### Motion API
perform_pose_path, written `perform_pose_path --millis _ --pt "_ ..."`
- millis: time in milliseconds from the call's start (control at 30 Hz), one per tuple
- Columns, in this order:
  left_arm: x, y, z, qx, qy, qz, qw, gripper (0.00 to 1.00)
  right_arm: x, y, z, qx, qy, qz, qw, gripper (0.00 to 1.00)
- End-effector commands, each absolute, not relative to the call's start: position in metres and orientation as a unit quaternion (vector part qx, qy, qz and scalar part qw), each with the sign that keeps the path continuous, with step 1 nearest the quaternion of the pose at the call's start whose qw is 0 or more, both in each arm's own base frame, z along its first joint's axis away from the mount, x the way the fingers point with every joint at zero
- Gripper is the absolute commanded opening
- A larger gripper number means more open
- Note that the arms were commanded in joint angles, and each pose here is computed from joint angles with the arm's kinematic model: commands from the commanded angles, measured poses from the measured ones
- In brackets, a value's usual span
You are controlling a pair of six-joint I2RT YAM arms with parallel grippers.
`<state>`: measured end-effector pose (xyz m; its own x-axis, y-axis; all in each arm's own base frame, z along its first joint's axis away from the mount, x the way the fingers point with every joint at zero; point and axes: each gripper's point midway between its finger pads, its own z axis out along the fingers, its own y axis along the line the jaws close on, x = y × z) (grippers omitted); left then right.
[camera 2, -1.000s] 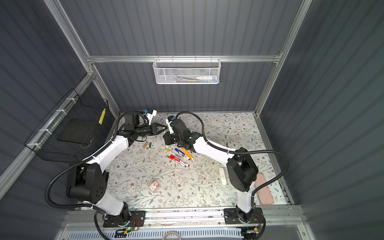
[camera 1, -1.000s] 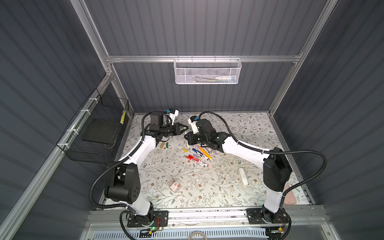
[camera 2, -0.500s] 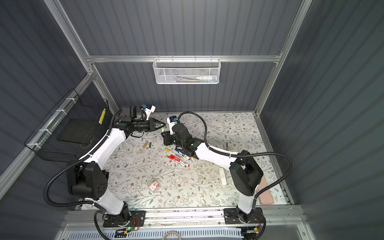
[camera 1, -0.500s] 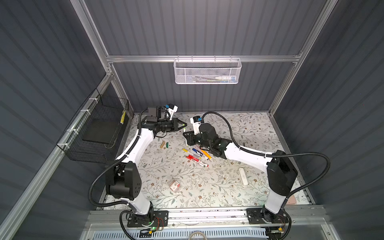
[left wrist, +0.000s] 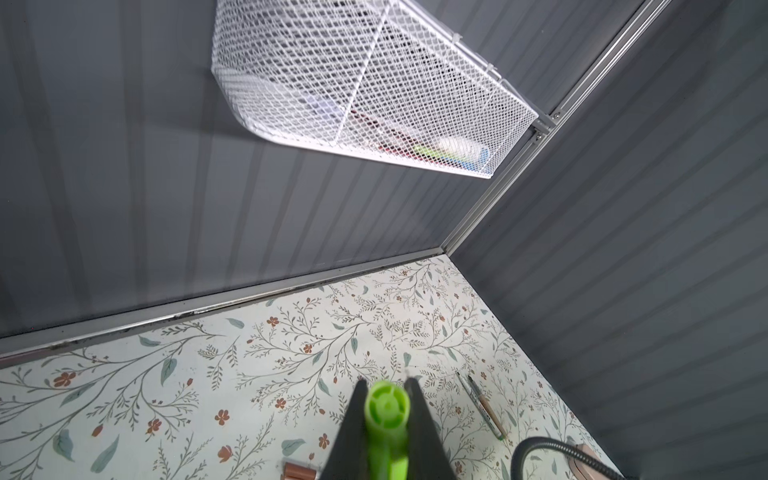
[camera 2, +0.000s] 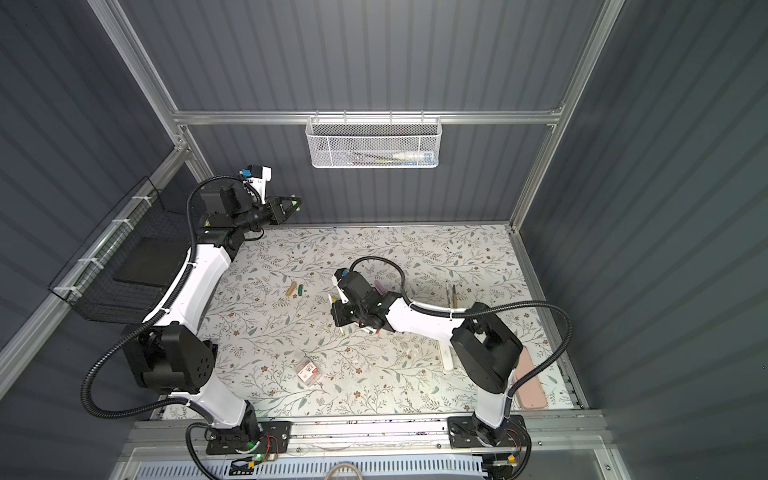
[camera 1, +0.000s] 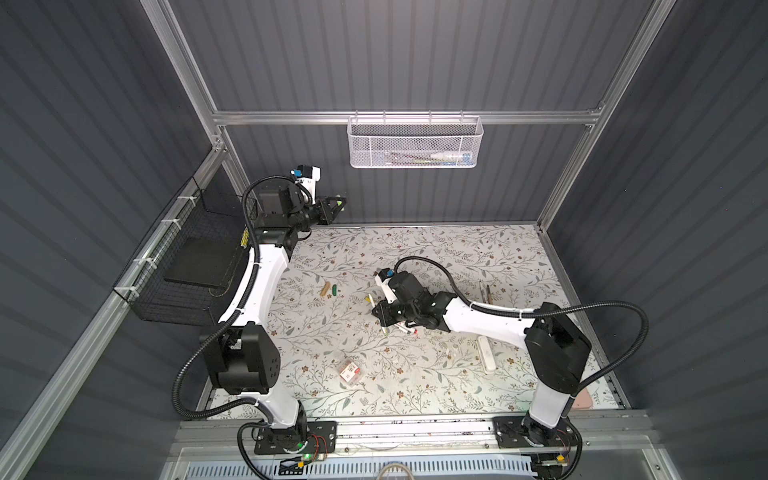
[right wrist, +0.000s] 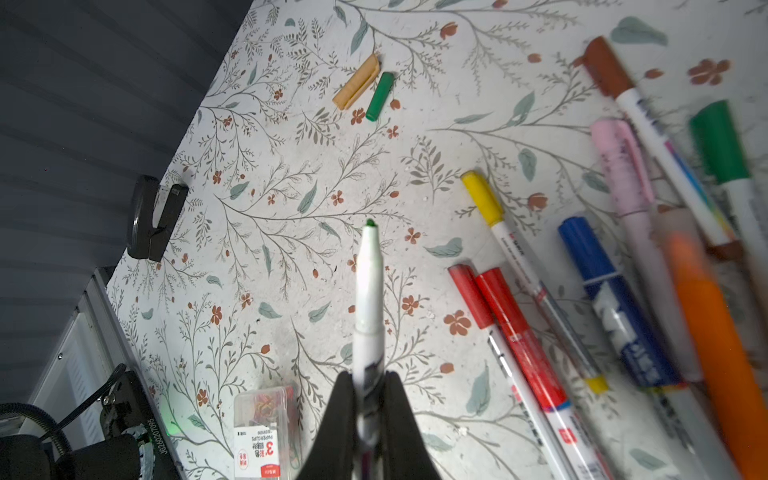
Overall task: Open the pen caps
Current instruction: 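Lower the lime-green cap with the left gripper while the right carries the marker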
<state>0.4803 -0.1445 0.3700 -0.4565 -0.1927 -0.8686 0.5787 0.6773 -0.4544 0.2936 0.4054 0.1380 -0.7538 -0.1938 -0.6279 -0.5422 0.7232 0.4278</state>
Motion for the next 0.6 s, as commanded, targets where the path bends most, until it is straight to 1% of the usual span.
perform_pose_path --millis 0,167,300,467,567 --pt "0.468 -0.141 0.322 0.119 0.808 -0.353 0.457 0.00 0.307 0.379 0.171 -0.197 0.879 0.289 0.323 0.00" --pt "0.446 -0.133 0.239 0.110 0.875 -0.310 0.356 0.00 0.321 0.328 0.169 -0.156 0.898 0.260 0.320 0.00" --pt "0.429 -0.125 0.165 0.103 0.921 -0.248 0.283 0.00 0.328 0.288 0.167 -0.131 0.907 0.239 0.321 0.00" --pt "0.433 -0.119 0.117 0.117 0.942 -0.182 0.257 0.00 0.336 0.237 0.155 -0.095 0.930 0.181 0.307 0.00" --pt "0.433 -0.122 0.091 0.133 0.954 -0.150 0.224 0.00 0.343 0.212 0.146 -0.070 0.938 0.164 0.298 0.00"
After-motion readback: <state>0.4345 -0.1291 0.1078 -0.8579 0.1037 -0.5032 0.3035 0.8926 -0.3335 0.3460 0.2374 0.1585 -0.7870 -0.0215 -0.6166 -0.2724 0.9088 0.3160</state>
